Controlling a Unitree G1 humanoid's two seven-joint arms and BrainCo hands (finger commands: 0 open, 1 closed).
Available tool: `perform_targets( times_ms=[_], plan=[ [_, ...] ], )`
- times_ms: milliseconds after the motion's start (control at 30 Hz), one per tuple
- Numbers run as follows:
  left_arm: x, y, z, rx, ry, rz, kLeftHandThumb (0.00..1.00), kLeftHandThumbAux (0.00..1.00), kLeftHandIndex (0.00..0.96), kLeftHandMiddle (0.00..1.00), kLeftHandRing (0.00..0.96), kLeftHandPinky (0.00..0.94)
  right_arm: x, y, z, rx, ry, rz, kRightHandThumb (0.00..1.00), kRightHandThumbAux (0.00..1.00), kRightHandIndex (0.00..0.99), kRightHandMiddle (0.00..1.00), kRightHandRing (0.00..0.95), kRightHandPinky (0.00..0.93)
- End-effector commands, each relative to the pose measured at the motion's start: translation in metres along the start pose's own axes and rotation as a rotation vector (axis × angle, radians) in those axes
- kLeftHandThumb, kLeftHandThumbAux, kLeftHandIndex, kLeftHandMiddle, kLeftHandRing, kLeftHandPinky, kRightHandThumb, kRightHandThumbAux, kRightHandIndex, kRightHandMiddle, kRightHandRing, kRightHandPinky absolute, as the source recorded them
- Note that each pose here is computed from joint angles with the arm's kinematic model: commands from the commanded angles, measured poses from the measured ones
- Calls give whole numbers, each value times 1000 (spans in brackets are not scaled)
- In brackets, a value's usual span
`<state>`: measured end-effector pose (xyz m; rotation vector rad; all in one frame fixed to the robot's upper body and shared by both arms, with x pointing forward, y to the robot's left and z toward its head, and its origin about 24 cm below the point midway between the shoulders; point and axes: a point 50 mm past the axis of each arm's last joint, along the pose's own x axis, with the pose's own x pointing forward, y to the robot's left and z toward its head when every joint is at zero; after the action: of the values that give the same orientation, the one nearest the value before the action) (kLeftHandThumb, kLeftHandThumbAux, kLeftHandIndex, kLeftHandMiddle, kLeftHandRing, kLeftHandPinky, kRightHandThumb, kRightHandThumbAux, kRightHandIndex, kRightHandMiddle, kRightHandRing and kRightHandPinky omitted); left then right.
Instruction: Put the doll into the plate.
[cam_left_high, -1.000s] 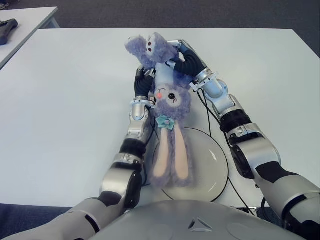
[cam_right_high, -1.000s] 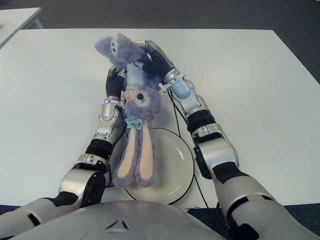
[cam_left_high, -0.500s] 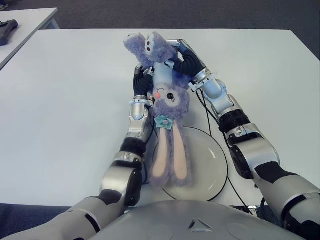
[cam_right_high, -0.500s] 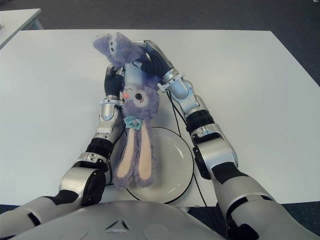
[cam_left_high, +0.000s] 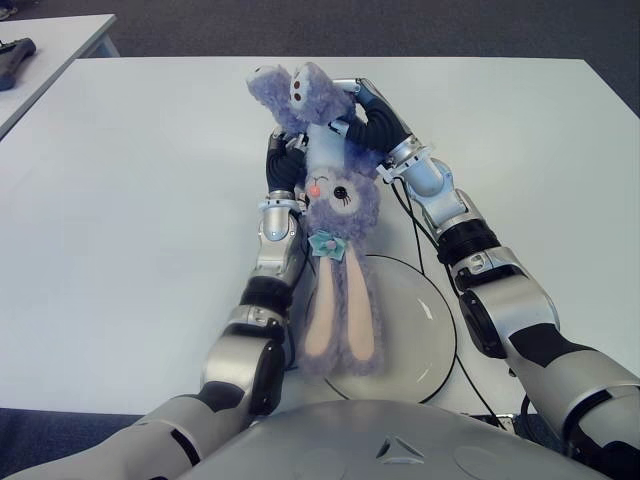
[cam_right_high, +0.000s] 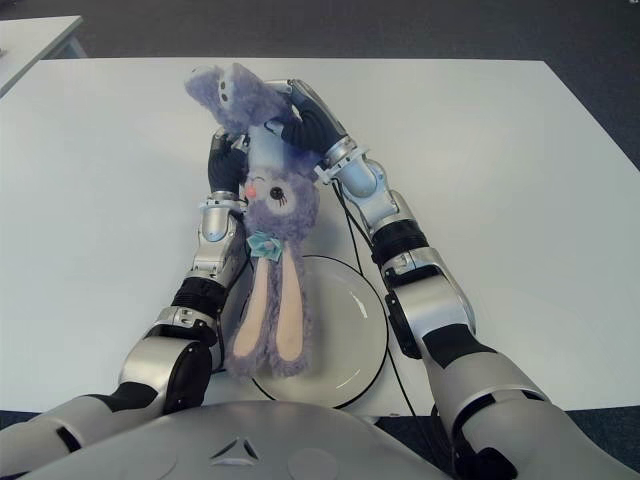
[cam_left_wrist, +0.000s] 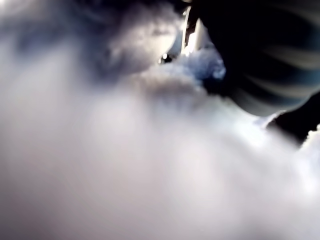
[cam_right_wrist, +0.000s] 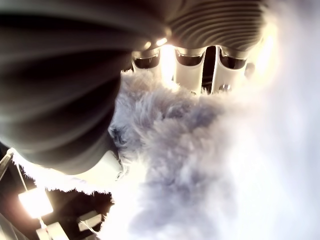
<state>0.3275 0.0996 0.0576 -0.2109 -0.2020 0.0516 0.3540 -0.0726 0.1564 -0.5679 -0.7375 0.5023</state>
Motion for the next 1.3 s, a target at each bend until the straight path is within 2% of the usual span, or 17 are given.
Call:
perform_targets(
  times_ms=[33, 400, 633, 1300],
  plan=[
    [-20, 18, -25, 23, 117, 77, 696, 714, 436, 818, 829, 825, 3, 0, 8, 17, -57, -8, 698, 718, 439, 820, 822, 819],
    [-30, 11, -6, 31, 12, 48, 697, 714, 437, 828, 844, 837, 4, -3, 10, 5, -75, -26, 695, 720, 438, 826, 825, 820],
    [-35, 4, 12, 13, -58, 11, 700, 713, 437, 829, 849, 838, 7, -8, 14, -10, -100, -57, 694, 720, 438, 827, 825, 821],
    [-28, 1, 37, 56, -121, -84, 701, 714, 436, 803, 839, 842, 8, -16, 18, -60, -97, -93, 696, 719, 439, 822, 819, 817]
  ],
)
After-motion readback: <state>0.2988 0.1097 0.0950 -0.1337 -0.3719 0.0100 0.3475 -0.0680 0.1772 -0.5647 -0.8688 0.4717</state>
